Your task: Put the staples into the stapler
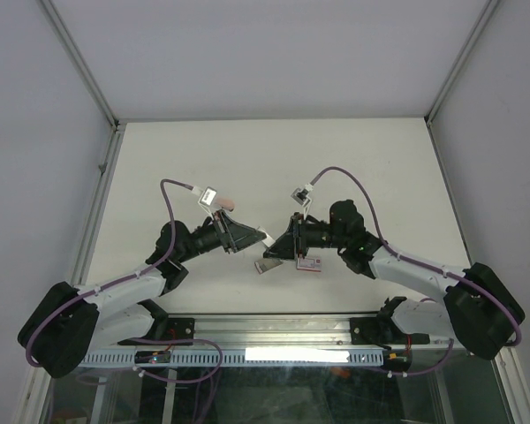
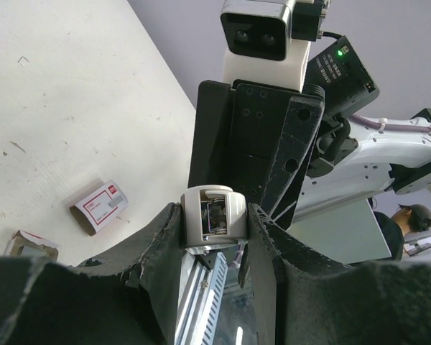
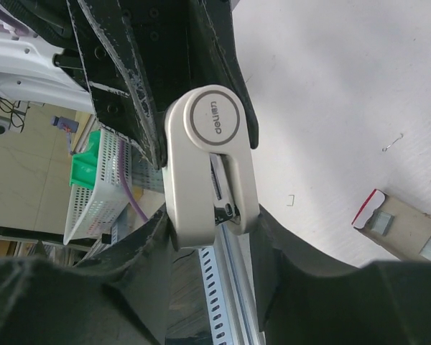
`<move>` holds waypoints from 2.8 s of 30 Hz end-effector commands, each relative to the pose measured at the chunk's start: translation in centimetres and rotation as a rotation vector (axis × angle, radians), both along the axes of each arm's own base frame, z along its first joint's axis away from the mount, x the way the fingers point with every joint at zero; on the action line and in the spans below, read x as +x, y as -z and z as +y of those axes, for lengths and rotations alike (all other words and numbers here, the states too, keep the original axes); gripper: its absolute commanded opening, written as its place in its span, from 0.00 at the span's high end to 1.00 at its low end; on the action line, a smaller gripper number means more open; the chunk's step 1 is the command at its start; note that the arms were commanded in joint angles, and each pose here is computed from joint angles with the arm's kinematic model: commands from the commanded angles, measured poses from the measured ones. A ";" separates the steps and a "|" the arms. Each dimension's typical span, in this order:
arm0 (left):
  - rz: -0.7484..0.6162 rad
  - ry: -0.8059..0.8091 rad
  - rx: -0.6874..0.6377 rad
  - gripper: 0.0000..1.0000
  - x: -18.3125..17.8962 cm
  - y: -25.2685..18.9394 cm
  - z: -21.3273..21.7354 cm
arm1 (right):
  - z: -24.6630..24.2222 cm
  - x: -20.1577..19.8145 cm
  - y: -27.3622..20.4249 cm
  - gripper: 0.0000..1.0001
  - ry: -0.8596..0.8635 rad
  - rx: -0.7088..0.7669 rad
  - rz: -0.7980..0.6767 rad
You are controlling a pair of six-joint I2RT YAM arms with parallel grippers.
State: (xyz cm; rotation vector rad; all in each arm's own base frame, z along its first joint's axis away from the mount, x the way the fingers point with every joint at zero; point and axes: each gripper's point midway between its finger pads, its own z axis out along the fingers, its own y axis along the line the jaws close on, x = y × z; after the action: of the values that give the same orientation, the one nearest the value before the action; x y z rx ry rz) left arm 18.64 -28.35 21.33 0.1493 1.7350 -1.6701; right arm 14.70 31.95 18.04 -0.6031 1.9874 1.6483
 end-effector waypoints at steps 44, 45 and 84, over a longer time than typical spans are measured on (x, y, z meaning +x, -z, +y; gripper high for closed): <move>0.134 -0.059 -0.009 0.76 1.2 4.0 -0.1 | 2.1 0.1 -1.6 0.55 -0.035 0.122 0.222; 0.146 -0.064 -0.007 0.73 1.2 4.2 -0.1 | 2.1 0.2 -1.5 0.57 -0.025 0.122 0.223; 0.191 -0.046 -0.011 0.80 0.7 4.6 0.0 | 1.2 2.6 0.7 1.00 0.108 0.076 0.318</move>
State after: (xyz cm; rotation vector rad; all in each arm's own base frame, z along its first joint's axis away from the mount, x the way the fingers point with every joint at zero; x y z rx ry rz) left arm 19.79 -28.42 16.55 -0.0738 1.8634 -1.7006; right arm 16.15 33.23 15.57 -0.2049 2.2194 1.8468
